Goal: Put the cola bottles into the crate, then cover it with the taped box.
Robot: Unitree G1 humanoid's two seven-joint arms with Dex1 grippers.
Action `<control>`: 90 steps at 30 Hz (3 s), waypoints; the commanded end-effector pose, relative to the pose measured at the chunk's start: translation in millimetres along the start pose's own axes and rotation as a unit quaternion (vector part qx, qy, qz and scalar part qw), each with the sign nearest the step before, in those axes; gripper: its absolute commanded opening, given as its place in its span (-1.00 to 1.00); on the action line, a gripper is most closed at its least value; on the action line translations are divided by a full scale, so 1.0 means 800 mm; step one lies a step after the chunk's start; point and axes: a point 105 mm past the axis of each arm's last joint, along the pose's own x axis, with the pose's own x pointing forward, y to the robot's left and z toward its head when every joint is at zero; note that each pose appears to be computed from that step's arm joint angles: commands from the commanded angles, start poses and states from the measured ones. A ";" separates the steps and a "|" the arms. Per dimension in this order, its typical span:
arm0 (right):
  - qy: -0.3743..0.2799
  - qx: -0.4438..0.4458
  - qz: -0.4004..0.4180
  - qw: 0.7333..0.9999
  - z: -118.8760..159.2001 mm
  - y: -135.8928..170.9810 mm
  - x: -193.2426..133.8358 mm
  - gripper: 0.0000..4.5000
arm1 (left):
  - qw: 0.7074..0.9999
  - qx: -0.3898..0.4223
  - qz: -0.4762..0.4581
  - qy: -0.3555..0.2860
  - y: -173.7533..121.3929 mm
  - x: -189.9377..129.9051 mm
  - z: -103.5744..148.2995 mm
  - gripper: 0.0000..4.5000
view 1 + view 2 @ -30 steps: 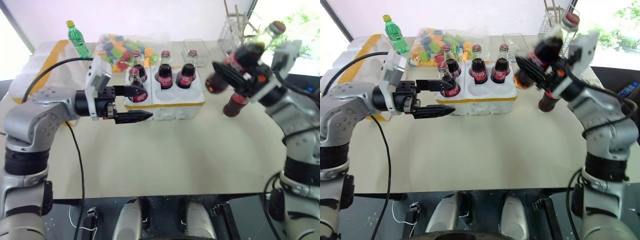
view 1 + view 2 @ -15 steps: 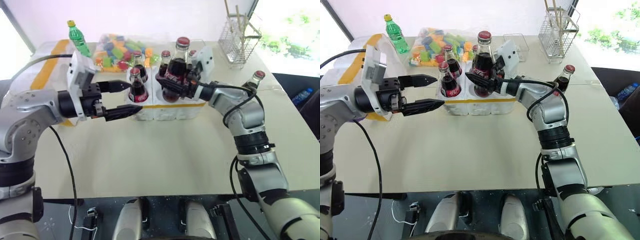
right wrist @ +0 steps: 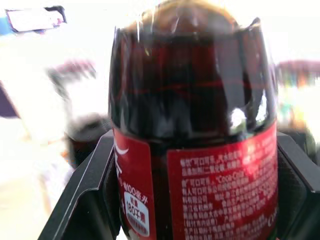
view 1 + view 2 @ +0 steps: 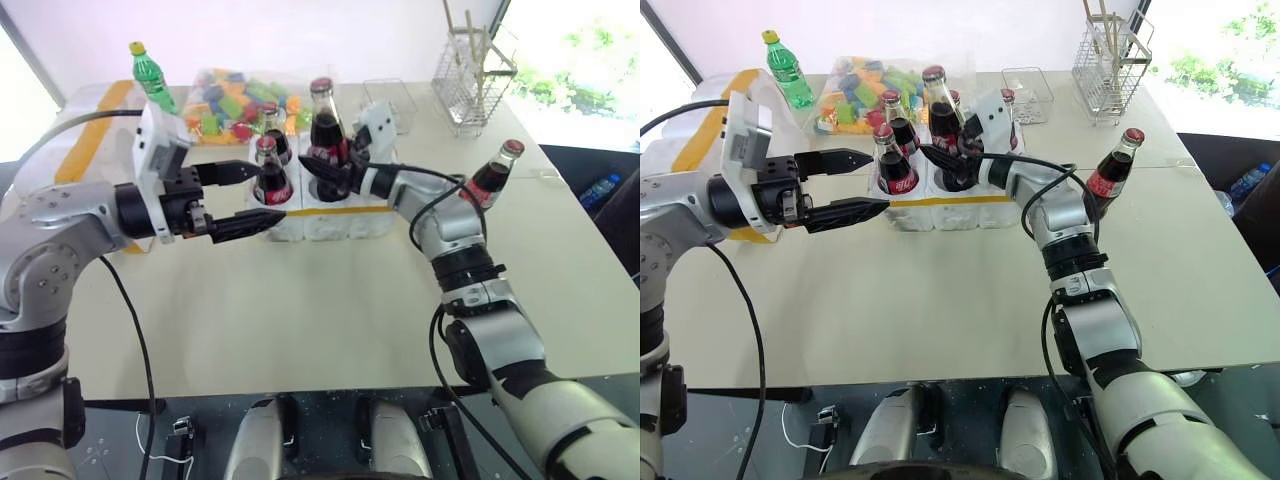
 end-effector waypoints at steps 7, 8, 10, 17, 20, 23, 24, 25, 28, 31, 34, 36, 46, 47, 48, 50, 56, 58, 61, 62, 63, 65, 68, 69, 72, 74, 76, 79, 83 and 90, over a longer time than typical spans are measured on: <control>-0.018 -0.020 0.001 1.000 0.015 -0.002 -0.001 0.27 | 1.000 0.021 -0.005 -0.009 -0.005 -0.001 0.010 1.00; -0.017 -0.020 0.004 1.000 0.013 0.000 -0.002 0.27 | 1.000 0.021 -0.006 -0.009 -0.005 0.000 0.010 1.00; -0.021 -0.016 0.013 1.000 0.013 0.005 -0.004 0.27 | 1.000 0.021 -0.007 -0.008 -0.005 0.001 0.009 1.00; -0.035 0.000 0.030 0.999 0.020 0.014 -0.014 0.99 | 1.000 0.020 -0.011 -0.011 -0.004 0.005 0.010 1.00; -0.029 -0.007 0.022 0.999 0.018 0.013 -0.016 0.99 | 1.000 0.020 -0.012 -0.011 -0.003 0.006 0.009 1.00; -0.030 -0.007 0.015 0.999 0.017 0.011 -0.017 0.99 | 1.000 0.019 -0.013 -0.011 -0.002 0.007 0.009 1.00; -0.031 -0.007 0.013 0.999 0.017 0.010 -0.017 0.99 | 1.000 0.019 -0.014 -0.011 -0.002 0.007 0.009 1.00; -0.031 -0.008 0.012 0.999 0.017 0.010 -0.017 0.99 | 1.000 0.019 -0.014 -0.011 -0.002 0.007 0.009 1.00; -0.029 -0.012 0.019 0.999 0.016 0.014 -0.014 0.99 | 1.000 0.019 -0.014 -0.011 -0.001 0.007 0.009 1.00; -0.016 -0.030 0.041 0.999 0.015 0.025 -0.010 0.99 | 1.000 0.019 -0.013 -0.011 0.000 0.006 0.009 1.00; 0.005 -0.061 0.049 0.997 0.019 0.031 -0.001 0.99 | 1.000 0.018 -0.013 -0.011 0.000 0.006 0.009 1.00; 0.012 -0.071 0.047 0.996 0.023 0.029 0.003 0.89 | 1.000 0.017 -0.013 -0.011 -0.001 0.006 0.008 1.00; -0.058 -0.045 0.066 0.995 0.066 0.035 -0.003 0.17 | 1.000 0.014 -0.007 -0.011 0.000 0.004 0.002 1.00; -0.072 -0.030 0.065 0.995 0.072 0.035 -0.005 0.17 | 1.000 0.014 -0.008 -0.011 0.000 0.004 0.002 1.00; -0.085 -0.016 0.059 0.995 0.076 0.032 -0.008 0.17 | 1.000 0.014 -0.008 -0.012 0.000 0.004 0.002 1.00; -0.095 0.000 0.040 0.995 0.076 0.025 -0.013 0.17 | 1.000 0.014 -0.009 -0.012 0.000 0.005 0.002 1.00; -0.070 0.007 0.005 0.998 0.043 0.016 -0.028 0.17 | 1.000 0.014 -0.011 -0.013 0.001 0.007 0.005 1.00; -0.053 -0.005 0.001 0.999 0.026 0.017 -0.033 0.17 | 1.000 0.015 -0.011 -0.013 0.002 0.008 0.006 1.00; -0.049 -0.017 -0.005 0.999 0.015 0.019 -0.038 0.17 | 1.000 0.016 -0.012 -0.013 0.003 0.009 0.007 1.00; -0.061 -0.014 -0.013 0.998 0.016 0.017 -0.039 0.17 | 1.000 0.016 -0.012 -0.014 0.003 0.010 0.007 1.00; -0.072 -0.013 -0.021 0.997 0.017 0.015 -0.040 0.17 | 1.000 0.016 -0.012 -0.014 0.004 0.010 0.008 1.00; -0.089 -0.014 -0.030 0.995 0.019 0.015 -0.040 0.17 | 1.000 0.017 -0.013 -0.014 0.004 0.011 0.008 1.00; -0.081 -0.010 -0.038 0.996 0.009 0.013 -0.036 0.17 | 1.000 0.019 -0.014 -0.014 0.003 0.013 0.009 1.00; -0.071 -0.016 -0.041 0.997 0.003 0.013 -0.034 0.17 | 1.000 0.020 -0.014 -0.014 0.004 0.013 0.010 1.00; -0.025 -0.032 -0.038 0.998 -0.020 0.014 -0.033 0.17 | 1.000 0.020 -0.013 -0.013 0.004 0.012 0.010 1.00; -0.010 -0.037 -0.027 0.999 -0.027 0.018 -0.034 0.60 | 1.000 0.019 -0.013 -0.010 0.003 0.011 0.009 1.00; -0.005 -0.043 -0.016 0.999 -0.027 0.023 -0.035 0.94 | 1.000 0.019 -0.013 -0.008 0.003 0.011 0.008 1.00; -0.006 -0.065 -0.008 0.998 -0.018 0.026 -0.037 0.97 | 1.000 0.016 -0.013 -0.007 0.003 0.011 0.006 1.00; -0.019 -0.084 -0.002 0.996 0.009 0.024 -0.046 0.97 | 1.000 0.013 -0.017 -0.007 0.002 0.014 0.004 1.00; -0.030 -0.106 -0.049 0.993 0.061 -0.005 -0.121 0.97 | 0.999 0.008 -0.031 -0.009 -0.003 0.019 0.003 1.00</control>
